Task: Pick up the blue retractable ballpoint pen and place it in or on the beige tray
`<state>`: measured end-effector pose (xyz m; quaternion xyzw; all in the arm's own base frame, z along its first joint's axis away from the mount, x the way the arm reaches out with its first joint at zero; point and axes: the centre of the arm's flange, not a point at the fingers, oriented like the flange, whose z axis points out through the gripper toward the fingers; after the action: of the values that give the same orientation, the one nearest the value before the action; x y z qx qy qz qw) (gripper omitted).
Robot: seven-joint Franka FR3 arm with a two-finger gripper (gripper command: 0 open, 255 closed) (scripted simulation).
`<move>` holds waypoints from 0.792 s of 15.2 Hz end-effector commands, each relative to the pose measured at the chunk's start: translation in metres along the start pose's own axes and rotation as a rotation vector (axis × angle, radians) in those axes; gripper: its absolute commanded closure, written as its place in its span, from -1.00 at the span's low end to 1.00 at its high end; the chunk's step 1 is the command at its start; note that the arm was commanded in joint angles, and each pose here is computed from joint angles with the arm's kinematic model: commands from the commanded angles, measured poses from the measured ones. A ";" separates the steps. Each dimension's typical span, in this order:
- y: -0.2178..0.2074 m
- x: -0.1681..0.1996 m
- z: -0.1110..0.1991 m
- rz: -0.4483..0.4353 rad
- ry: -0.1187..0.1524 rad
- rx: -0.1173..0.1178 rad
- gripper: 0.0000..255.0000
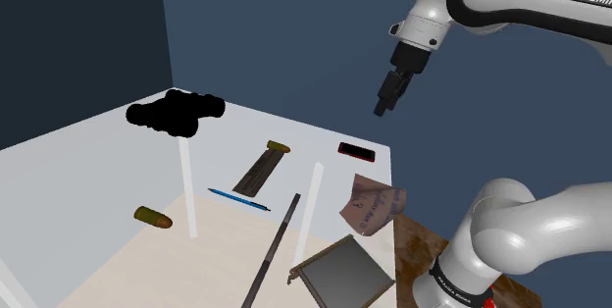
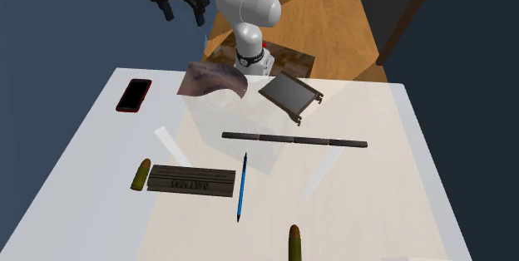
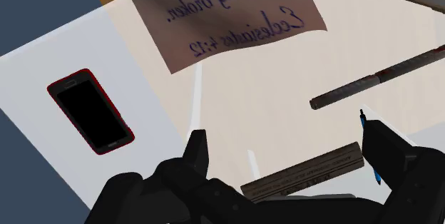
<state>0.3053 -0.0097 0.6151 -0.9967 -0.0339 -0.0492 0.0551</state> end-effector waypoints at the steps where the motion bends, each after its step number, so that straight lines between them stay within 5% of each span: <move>1: 0.000 0.000 0.000 0.000 0.000 0.000 -1.00; 12: -0.071 0.091 0.092 -0.110 -0.010 -0.016 -1.00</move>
<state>0.3894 0.0654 0.5465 -0.9944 -0.0832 -0.0469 0.0450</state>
